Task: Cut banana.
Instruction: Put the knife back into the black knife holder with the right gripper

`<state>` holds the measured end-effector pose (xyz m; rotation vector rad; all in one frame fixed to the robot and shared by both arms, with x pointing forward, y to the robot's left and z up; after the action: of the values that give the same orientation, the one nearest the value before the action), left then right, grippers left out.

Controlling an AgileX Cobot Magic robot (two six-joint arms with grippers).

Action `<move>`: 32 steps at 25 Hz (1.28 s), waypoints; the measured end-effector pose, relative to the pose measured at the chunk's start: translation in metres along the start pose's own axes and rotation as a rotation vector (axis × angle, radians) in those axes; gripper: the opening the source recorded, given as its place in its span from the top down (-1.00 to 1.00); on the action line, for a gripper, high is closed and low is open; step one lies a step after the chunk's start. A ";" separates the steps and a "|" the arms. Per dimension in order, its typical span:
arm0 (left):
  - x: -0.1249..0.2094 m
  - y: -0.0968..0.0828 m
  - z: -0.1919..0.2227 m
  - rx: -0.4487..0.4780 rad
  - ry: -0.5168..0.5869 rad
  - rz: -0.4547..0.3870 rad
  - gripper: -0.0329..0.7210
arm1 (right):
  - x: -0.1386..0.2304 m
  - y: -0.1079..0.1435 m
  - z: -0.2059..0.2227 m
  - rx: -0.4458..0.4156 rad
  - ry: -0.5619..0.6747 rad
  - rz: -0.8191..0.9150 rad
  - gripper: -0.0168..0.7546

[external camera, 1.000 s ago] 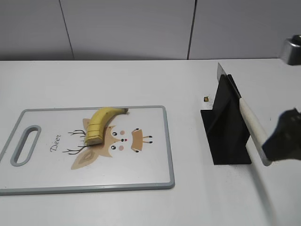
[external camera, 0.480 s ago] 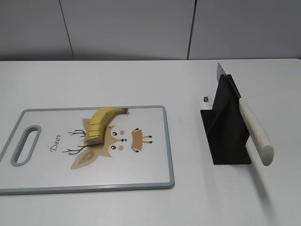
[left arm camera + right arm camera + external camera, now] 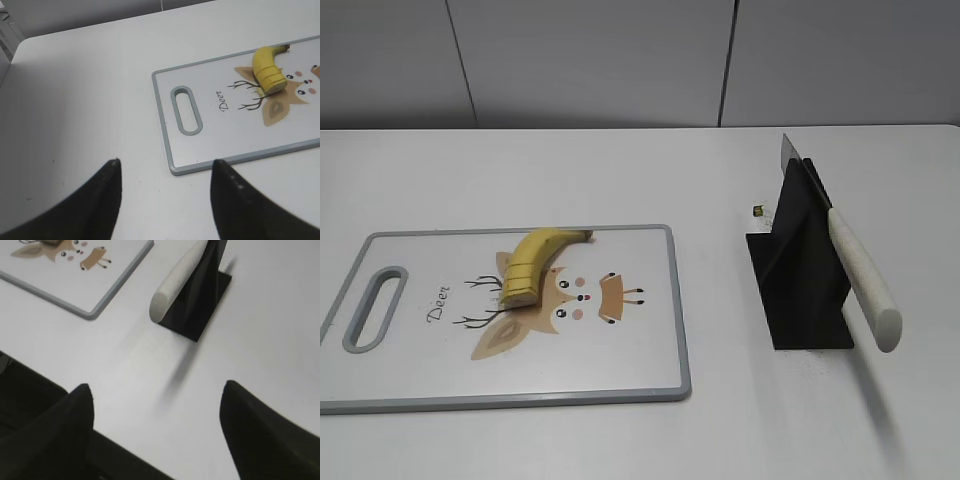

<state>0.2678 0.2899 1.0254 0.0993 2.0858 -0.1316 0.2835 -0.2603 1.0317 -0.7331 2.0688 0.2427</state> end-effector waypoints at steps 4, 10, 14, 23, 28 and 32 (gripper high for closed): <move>0.000 0.000 0.000 0.000 0.000 0.000 -0.54 | 0.006 0.002 -0.018 0.044 -0.121 -0.028 -0.58; 0.000 0.000 0.000 0.001 0.000 -0.001 -0.54 | 0.009 0.005 -0.026 0.052 -0.172 -0.033 -0.58; 0.000 0.000 0.000 0.001 0.000 -0.001 -0.52 | 0.008 0.004 -0.025 0.087 -0.166 -0.003 -0.58; 0.000 0.000 0.000 0.001 0.000 -0.001 -0.51 | 0.008 -0.003 -0.023 0.260 -0.141 0.103 -0.58; 0.000 0.000 0.000 0.001 0.000 -0.001 -0.51 | 0.008 -0.003 -0.023 0.264 -0.141 0.106 -0.58; 0.000 0.000 0.000 0.001 0.000 -0.001 -0.51 | 0.008 -0.003 -0.023 0.264 -0.141 0.106 -0.58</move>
<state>0.2678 0.2897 1.0255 0.0994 2.0858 -0.1333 0.2658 -0.2759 1.0389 -0.4340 1.9597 0.0750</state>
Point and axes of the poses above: a point on each arm's last joint axis where the gripper is mounted, z pointing out along that axis toward the gripper, y along the wrist's bending axis when the last joint is at zero, x = y × z, the point moved 4 cm from there along z, pointing out along that axis toward the gripper, and after that the axes turned 10 degrees about -z, right-handed, at the moved point
